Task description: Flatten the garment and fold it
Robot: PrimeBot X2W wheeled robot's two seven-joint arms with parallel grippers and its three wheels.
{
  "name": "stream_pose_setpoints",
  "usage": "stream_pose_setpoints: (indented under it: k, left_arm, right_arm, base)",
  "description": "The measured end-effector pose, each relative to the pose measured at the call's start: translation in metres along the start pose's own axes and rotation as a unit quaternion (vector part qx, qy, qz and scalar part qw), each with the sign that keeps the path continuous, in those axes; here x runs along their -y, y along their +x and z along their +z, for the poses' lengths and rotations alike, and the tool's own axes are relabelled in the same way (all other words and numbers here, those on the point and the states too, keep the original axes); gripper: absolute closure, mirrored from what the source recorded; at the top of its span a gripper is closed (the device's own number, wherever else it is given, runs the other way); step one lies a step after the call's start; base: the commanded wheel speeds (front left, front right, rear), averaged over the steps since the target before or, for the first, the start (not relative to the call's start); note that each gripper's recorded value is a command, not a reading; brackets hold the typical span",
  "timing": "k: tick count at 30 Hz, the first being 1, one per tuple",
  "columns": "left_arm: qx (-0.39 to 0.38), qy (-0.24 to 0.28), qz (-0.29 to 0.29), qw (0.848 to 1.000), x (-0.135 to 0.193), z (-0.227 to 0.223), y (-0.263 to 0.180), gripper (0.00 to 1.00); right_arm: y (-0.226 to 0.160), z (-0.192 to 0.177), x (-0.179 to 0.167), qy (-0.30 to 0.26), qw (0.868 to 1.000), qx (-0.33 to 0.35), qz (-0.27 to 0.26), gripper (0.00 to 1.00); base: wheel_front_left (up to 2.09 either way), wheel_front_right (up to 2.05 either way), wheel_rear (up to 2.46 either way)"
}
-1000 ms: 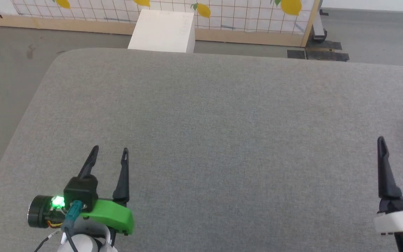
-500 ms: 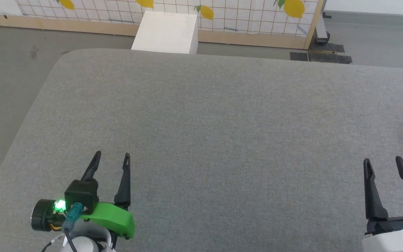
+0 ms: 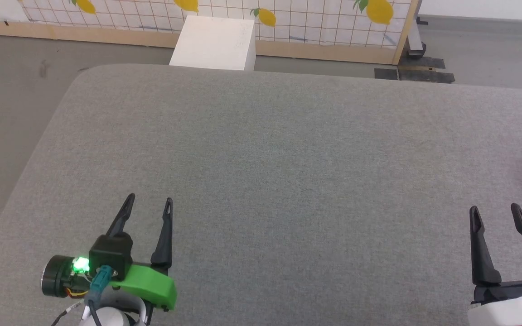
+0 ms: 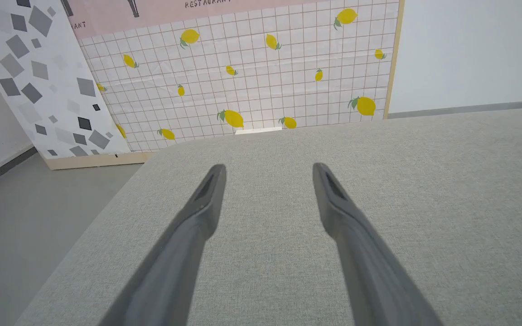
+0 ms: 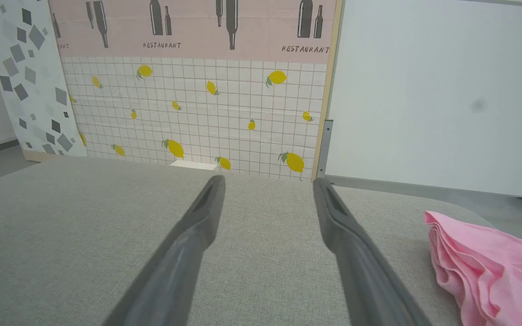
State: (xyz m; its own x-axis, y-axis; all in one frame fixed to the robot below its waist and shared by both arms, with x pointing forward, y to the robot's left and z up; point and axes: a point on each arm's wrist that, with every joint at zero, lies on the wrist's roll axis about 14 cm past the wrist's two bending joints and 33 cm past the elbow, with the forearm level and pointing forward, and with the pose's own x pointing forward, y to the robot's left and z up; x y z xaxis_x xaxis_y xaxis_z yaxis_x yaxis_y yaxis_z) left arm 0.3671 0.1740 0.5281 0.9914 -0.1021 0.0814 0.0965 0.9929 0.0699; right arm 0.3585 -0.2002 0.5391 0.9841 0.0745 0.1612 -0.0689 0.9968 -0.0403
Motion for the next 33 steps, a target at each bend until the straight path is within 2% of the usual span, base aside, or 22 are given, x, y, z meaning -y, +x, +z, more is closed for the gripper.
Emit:
stream_pose_setpoints:
  k: [3,4,33]
  left_arm:
    - [0.0,0.002,-0.007,1.0,0.0024,0.0001,-0.0001,0.0]
    - [0.0,0.001,-0.009,1.0,0.0033,0.0002,-0.0001,1.0]
    - [0.009,-0.003,-0.001,1.0,0.0036,0.0087,0.0075,1.0]
  right_arm:
    - [-0.0004,-0.0003,0.0008,0.004,1.0,-0.001,-0.002,0.0]
    - [-0.0006,-0.0005,0.0009,0.004,1.0,-0.001,-0.003,1.0]
    - [-0.0023,-0.0068,-0.0041,0.006,1.0,-0.023,0.001,1.0]
  base:
    - [0.0,0.0,0.0]
    - [0.0,0.0,0.0]
    - [0.0,0.0,0.0]
